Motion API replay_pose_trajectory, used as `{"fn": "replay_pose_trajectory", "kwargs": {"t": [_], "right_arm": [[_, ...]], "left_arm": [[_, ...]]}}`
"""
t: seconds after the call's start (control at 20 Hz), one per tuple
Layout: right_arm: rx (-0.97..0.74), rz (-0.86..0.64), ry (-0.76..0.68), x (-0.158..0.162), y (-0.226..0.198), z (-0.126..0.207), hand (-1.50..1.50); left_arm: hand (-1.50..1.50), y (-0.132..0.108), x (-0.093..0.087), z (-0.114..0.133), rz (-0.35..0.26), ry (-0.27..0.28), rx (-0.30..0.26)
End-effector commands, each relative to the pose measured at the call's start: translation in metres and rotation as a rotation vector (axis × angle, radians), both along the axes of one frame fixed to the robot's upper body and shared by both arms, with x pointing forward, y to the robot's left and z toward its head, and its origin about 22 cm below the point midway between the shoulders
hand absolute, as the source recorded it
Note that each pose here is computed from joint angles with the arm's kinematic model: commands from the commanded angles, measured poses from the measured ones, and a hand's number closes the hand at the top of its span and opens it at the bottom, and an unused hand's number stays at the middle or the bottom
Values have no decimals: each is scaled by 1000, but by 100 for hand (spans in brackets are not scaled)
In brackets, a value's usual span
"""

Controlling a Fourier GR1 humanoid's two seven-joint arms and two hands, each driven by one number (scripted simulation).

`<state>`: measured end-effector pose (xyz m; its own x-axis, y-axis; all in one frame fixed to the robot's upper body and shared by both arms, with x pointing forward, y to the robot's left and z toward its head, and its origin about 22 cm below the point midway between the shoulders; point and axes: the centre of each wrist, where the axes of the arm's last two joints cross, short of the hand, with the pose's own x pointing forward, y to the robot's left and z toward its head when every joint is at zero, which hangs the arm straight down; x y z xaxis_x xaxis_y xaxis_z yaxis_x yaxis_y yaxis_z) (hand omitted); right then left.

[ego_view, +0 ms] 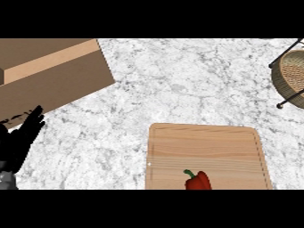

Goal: Pick the lemon from the cutting board and place it in the tiered basket

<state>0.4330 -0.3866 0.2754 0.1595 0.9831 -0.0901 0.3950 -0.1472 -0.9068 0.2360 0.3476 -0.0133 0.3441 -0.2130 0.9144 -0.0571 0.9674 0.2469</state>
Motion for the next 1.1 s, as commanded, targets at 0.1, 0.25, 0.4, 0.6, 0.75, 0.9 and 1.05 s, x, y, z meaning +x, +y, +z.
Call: {"fn": "replay_pose_trajectory", "kwargs": {"t": [0.1,0.25,0.4,0.6,0.75,0.9,1.05], "right_arm": [[-73,-27,87,0,-15,3,150],[38,-80,178,5,-11,-21,150],[79,-202,368,0,-25,-27,150],[117,-338,440,-5,-38,-25,-150],[235,-350,389,-8,-43,-33,-150],[295,-291,311,-10,-46,-34,-150],[352,-241,184,-11,-46,-12,-150]], "left_arm": [[0,-6,4,-4,-11,-12,-1],[0,15,-7,-4,6,15,0],[0,-10,0,-5,-13,-11,-15],[0,-9,6,5,-18,-2,2],[0,3,-12,-9,7,-7,10],[0,2,-1,-1,-5,-3,-7],[0,-4,-8,-4,-8,-10,18]]}}
